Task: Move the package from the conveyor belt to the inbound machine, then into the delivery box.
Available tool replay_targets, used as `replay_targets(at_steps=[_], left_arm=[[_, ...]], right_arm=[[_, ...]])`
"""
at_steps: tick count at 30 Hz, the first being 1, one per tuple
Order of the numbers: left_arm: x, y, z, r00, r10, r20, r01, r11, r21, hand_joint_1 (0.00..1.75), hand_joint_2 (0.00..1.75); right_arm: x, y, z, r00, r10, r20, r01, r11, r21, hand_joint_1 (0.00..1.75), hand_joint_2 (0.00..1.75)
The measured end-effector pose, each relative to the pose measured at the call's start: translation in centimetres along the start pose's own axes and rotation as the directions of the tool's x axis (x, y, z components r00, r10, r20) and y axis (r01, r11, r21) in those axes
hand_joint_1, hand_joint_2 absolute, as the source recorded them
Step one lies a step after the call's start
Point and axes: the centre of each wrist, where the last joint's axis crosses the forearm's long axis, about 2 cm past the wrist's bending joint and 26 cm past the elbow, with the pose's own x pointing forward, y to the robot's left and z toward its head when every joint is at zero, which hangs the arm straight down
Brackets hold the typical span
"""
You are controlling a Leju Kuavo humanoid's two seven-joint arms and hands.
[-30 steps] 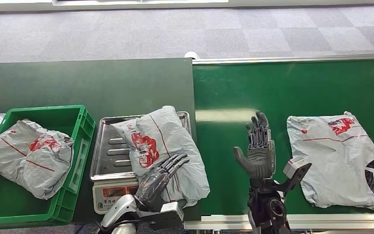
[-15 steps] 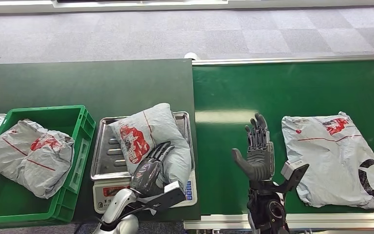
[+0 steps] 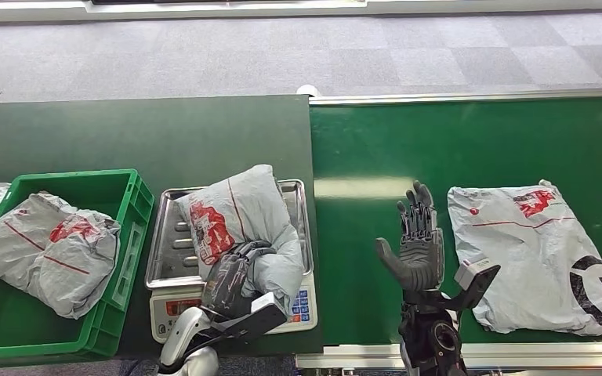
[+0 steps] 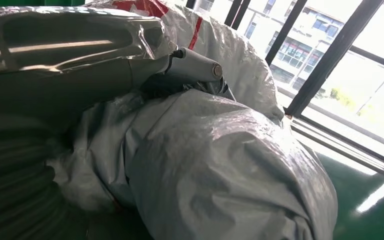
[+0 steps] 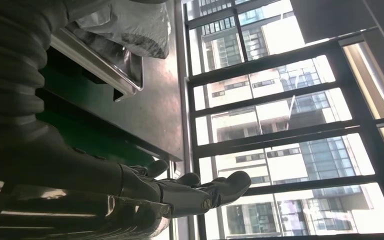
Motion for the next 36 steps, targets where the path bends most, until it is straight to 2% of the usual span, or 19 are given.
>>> replay_targets(at_steps=[9,15,21,24,28,32,36], left_arm=[[-0.2,0.5,-0.3,1.0,0.003,-0.01,-0.003,0.999,0.041,1.62,1.75],[-0.2,0.6,-0.5,1.0,-0.001,-0.007,0.001,0.999,0.051,1.75,1.75],[-0.3,0.7,-0.3,1.0,-0.023,0.018,0.021,0.992,0.127,1.75,1.75],[-0.4,0.7,0.0,0.998,0.046,0.036,-0.053,0.975,0.214,1.75,1.75],[-0.5,0.8,0.4,0.989,0.111,0.102,-0.142,0.912,0.384,1.75,0.0],[0.0,1.7,0.1,0.971,0.038,0.235,-0.156,0.849,0.505,1.75,0.0],[1.0,3.8,-0.4,0.961,-0.001,0.277,-0.172,0.783,0.598,1.75,0.0]], right_arm=[[-0.1,0.0,0.0,1.0,-0.002,-0.003,0.002,1.0,-0.003,0.0,1.75],[-0.1,-0.1,0.0,1.0,-0.002,-0.003,0.002,1.0,-0.004,0.0,1.75],[-0.1,-0.1,-0.3,1.0,-0.008,0.0,0.008,1.0,-0.009,0.0,1.75],[-0.1,-0.1,-0.3,1.0,-0.008,0.001,0.008,1.0,-0.017,0.0,1.75],[-0.2,-0.1,-0.4,1.0,-0.011,0.004,0.011,1.0,-0.029,0.0,1.75],[-0.2,0.0,-0.7,1.0,-0.016,0.006,0.016,0.999,-0.034,0.0,1.75],[-0.3,0.3,-0.9,1.0,-0.022,0.008,0.022,0.999,-0.041,0.0,1.75]])
